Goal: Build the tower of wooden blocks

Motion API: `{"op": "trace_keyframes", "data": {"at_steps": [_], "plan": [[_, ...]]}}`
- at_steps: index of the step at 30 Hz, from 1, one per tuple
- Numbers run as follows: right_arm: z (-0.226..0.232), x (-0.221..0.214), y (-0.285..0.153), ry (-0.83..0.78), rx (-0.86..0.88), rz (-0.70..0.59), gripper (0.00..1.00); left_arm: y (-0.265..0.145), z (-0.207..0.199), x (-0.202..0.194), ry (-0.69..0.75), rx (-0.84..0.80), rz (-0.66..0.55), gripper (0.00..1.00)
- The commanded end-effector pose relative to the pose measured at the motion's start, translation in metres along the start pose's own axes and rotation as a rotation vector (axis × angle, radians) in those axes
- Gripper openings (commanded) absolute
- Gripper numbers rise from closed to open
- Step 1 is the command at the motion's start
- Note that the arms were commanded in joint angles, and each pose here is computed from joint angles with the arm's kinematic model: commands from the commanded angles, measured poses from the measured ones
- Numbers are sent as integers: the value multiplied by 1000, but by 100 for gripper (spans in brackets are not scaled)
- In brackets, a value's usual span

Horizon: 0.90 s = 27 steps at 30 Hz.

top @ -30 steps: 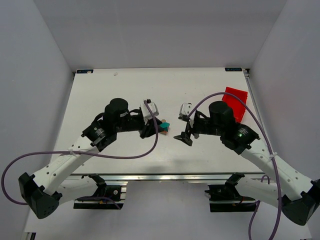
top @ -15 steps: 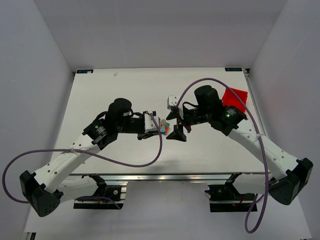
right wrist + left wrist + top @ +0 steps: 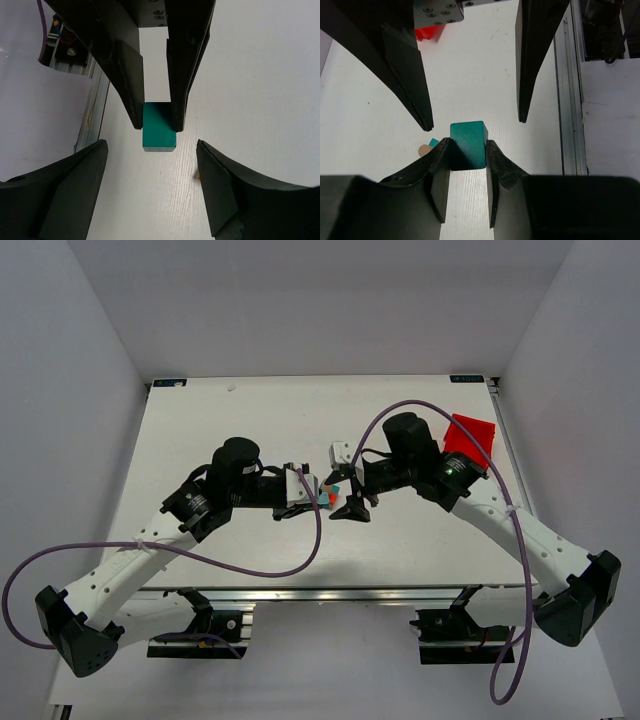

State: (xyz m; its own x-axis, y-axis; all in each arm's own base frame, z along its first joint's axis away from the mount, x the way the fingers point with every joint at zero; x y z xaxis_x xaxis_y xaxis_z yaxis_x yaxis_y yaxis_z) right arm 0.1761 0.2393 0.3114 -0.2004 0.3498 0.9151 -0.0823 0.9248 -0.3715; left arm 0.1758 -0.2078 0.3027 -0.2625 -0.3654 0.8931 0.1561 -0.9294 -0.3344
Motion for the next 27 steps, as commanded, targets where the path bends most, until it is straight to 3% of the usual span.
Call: {"op": "trace_keyframes", "data": {"at_steps": [1,4,17,22,23,24,27], "plan": [[-7,7,6,-18,-2,-13,76,-7,1,14,22,15,-33,0],[-9,6,9,3,-1,-2,70,-8,0,14,23,24,-38,0],[-7,16,8,8,-22,-40,65,-8,3,12,-3,52,-15,0],[-8,15,10,22,-15,-30,45,-9,3,12,4,63,-15,0],[-9,14,10,26,-19,-27,34,-9,3,11,3,65,-13,0],[-10,16,10,25,-20,-29,28,-9,3,10,3,68,-11,0],[-10,17,11,20,-13,-39,19,-9,4,10,2,72,-7,0]]}}
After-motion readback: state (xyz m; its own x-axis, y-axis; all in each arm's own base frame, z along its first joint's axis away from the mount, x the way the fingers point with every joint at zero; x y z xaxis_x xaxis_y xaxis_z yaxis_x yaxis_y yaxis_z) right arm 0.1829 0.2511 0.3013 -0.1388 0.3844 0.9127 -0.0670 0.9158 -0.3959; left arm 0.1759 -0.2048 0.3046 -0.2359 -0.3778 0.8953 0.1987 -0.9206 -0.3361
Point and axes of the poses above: each gripper's point midway between its finger pads, its own y axis out along the fingers, its own z axis along the line the jaws close on, x = y × z, the point moved 8 cm from there along -y, back along the fingers
